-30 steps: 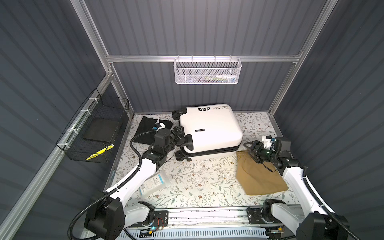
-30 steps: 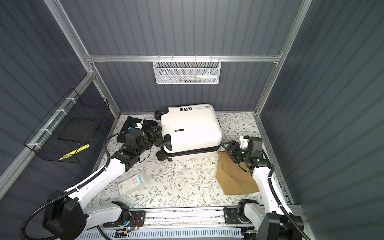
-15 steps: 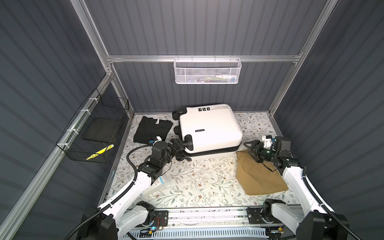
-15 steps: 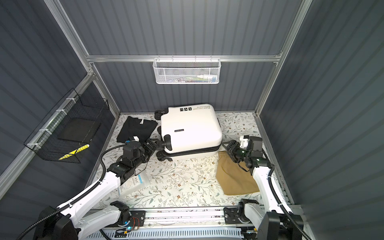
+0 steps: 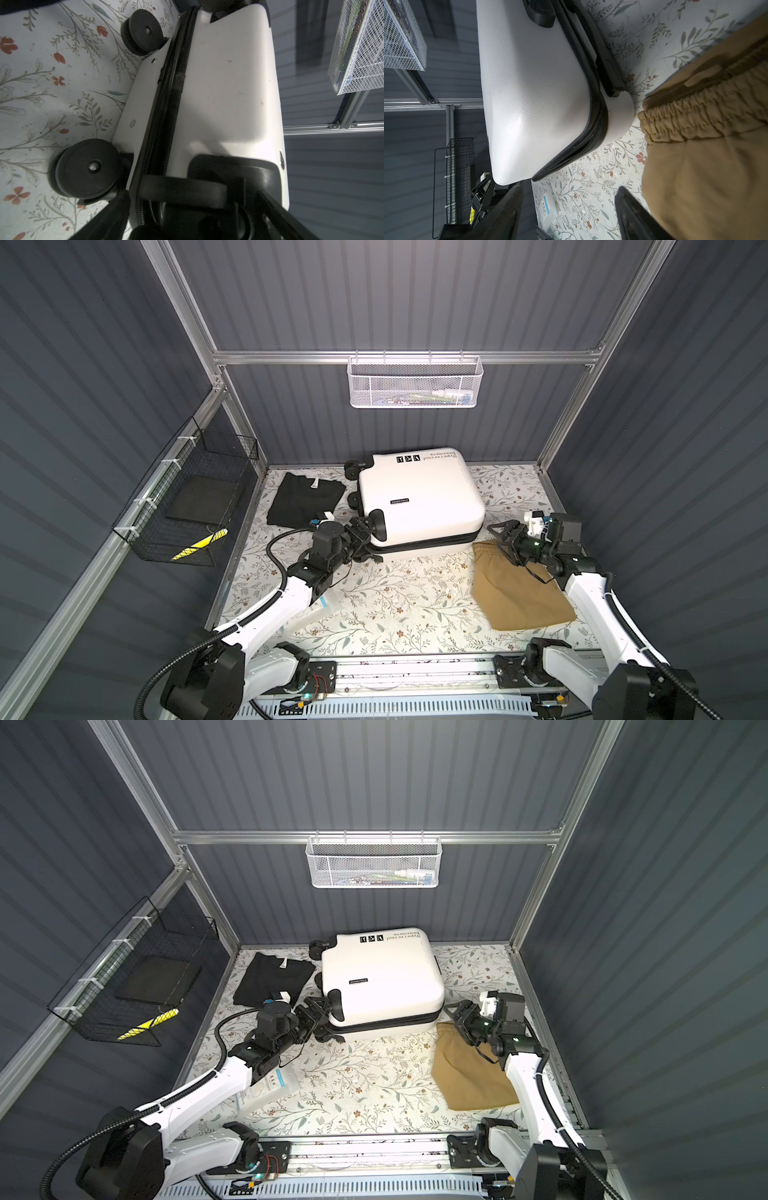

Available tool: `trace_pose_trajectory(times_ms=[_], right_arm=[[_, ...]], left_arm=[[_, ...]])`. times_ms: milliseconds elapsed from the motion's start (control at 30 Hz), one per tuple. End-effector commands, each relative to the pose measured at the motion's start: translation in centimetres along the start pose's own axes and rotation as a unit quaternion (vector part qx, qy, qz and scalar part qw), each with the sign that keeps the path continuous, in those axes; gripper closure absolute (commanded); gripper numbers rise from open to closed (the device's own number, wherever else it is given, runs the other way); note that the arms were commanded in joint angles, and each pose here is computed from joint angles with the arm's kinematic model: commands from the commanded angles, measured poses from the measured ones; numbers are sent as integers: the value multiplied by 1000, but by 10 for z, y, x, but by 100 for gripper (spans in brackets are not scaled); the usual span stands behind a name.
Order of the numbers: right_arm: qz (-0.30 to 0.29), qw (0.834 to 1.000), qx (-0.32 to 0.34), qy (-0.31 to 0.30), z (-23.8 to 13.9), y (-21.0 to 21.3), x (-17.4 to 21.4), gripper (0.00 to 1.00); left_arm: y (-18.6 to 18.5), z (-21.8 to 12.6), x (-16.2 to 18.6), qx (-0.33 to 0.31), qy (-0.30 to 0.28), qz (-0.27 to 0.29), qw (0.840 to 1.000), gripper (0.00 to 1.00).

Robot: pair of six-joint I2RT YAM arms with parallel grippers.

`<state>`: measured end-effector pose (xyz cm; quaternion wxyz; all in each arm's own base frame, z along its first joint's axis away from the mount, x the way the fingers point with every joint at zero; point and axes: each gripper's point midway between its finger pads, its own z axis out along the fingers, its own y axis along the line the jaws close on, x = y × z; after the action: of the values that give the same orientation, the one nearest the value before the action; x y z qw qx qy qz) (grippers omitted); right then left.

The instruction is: Pack the luggage

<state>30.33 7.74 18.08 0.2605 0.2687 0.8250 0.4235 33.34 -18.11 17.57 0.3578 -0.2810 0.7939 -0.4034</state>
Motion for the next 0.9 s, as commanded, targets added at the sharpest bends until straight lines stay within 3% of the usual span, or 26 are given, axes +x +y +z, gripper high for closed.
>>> trace_pose_trajectory(times_ms=[0,300,600,867], right_arm=[[-5,1000,-1,-3,-2,3,-1,28],[-7,1000,-1,-3,-4,4,0,28],[-12,1000,-3,0,-4,4,3,28],[-2,1000,-1,6,0,-7,9,28]], left_arm=[[-8,4,-1,16,-6,2,1000,12],[-7,10,-5,18,-17,3,1000,35],[-40,4,-17,47,-27,19,998,44],[-93,-4,-35,94,-37,34,994,46]])
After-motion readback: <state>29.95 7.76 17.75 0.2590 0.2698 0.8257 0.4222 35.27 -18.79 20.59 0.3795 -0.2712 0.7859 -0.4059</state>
